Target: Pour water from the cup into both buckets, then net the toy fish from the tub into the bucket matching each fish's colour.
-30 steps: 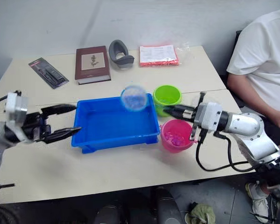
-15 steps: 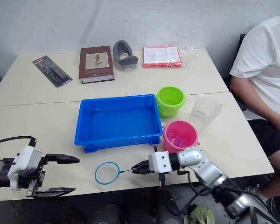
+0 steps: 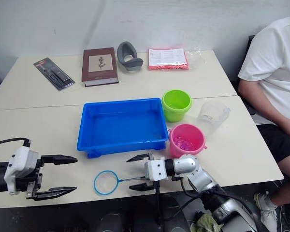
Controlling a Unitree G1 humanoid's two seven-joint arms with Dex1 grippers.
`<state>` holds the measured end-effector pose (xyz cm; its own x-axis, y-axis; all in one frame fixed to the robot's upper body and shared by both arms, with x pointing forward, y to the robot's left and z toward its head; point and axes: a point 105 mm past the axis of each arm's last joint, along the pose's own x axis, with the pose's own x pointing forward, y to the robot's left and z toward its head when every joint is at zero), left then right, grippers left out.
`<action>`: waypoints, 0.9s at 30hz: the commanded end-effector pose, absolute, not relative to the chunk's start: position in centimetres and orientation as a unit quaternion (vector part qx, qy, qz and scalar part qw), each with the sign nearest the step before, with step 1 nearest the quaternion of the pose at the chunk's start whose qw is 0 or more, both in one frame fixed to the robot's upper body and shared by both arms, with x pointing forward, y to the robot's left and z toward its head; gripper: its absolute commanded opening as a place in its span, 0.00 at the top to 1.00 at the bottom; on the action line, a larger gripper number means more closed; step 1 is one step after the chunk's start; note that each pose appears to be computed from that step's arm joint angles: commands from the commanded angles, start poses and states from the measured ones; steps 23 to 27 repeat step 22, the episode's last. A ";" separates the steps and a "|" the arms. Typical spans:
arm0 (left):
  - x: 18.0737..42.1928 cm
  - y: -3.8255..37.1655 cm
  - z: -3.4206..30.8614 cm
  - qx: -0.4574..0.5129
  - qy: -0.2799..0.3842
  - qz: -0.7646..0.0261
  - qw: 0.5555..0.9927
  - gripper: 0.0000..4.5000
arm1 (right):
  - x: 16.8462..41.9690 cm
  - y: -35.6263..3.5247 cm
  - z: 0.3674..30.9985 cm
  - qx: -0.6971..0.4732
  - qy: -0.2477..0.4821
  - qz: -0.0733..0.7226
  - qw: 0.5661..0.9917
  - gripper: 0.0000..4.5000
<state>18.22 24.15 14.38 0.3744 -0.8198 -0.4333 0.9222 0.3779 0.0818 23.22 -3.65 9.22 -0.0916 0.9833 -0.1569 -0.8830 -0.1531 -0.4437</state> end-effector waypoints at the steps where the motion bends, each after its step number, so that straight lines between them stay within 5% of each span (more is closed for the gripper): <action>1: 17.6 25.7 14.6 0.184 0.167 -0.499 0.830 0.00 | 20.9 -6.3 13.8 -0.163 -0.130 0.750 0.628 0.00; 9: 17.1 28.6 13.9 0.223 0.175 -0.433 0.856 0.00 | 18.8 -13.5 16.9 -0.224 -0.110 0.698 0.671 0.00; 19: 16.8 32.9 11.9 0.218 0.182 -0.325 0.902 0.00 | 21.9 -24.3 17.5 -0.340 -0.071 0.549 0.760 0.00; 27: 17.7 33.5 12.0 0.225 0.176 -0.291 0.913 0.00 | 22.8 -25.0 17.5 -0.341 -0.058 0.543 0.765 0.00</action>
